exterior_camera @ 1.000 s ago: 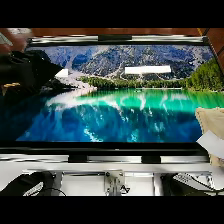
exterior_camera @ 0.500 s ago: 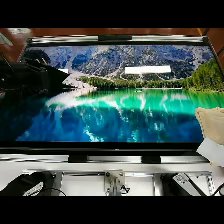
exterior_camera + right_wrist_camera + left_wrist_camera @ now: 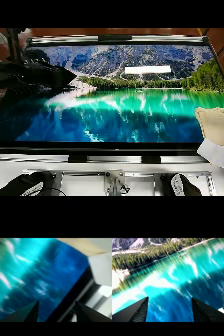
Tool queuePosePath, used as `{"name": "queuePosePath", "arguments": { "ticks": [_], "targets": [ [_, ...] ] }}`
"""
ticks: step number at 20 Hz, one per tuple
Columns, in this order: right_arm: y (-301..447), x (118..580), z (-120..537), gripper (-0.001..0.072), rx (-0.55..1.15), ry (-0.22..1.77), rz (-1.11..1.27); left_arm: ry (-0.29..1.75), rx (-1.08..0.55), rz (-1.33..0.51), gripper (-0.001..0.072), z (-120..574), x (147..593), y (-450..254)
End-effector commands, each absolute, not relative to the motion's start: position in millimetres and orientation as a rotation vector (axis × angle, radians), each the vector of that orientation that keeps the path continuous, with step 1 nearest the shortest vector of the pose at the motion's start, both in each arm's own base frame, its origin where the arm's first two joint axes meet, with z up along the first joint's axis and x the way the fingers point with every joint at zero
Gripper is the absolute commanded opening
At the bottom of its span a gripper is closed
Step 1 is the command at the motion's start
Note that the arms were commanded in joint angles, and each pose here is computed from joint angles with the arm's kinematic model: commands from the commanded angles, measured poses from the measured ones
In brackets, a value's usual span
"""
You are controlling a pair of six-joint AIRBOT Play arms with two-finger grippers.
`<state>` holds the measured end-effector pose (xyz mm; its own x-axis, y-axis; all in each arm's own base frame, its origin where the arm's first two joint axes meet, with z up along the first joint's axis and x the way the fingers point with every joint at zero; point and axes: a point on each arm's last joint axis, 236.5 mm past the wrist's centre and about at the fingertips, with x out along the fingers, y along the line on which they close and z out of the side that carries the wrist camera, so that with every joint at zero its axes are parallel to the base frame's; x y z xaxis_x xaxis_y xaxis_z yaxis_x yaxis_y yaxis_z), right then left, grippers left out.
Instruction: Fold the shirts.
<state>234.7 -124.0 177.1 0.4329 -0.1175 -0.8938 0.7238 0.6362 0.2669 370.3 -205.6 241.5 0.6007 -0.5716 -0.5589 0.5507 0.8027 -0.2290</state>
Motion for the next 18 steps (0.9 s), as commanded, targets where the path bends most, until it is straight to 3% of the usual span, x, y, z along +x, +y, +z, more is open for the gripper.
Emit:
{"name": "queuePosePath", "arguments": {
  "ticks": [1, 2, 3, 4, 6, 7, 8, 11, 18],
  "targets": [
    [-14.6, 337.3, 164.6, 0.0558, 0.982, 0.788, -0.202, 0.738, -0.033, -0.647, 0.0609, 210.7, 380.2, -209.1],
    [13.8, 370.9, 174.0, 0.0517, 1.005, 0.712, -0.096, 0.793, -0.029, -0.65, 0.0609, 193.4, 380.1, -210.2],
    [42.2, 395.7, 175.9, 0.0416, 0.996, 0.69, -0.013, 0.87, -0.024, -0.656, 0.0609, 170.9, 377.4, -211.0],
    [72.1, 414.5, 171.7, 0.0403, 0.953, 0.7, 0.067, 0.946, -0.021, -0.656, 0.0603, 149.7, 374.1, -210.9],
    [134.4, 433.0, 144.7, 0.0411, 0.729, 0.818, 0.233, 1.106, -0.039, -0.565, 0.0601, 110.1, 372.3, -197.7],
    [155.0, 433.0, 128.9, 0.0538, 0.585, 0.896, 0.298, 1.167, -0.019, -0.483, 0.0596, 93.2, 373.7, -181.8],
    [161.1, 430.0, 114.3, 0.0573, 0.439, 0.971, 0.319, 1.208, 0.013, -0.403, 0.0538, 81.1, 375.2, -164.9],
    [113.2, 424.7, 87.5, 0.0573, 0.108, 1.119, 0.118, 1.263, 0.044, -0.273, 0.0539, 60.6, 381.1, -142.3],
    [93.2, 416.6, 81.7, 0.0571, 0.033, 1.164, 0.055, 1.329, 0.083, -0.284, 0.0545, 41.7, 376.9, -140.3]
  ]
}}
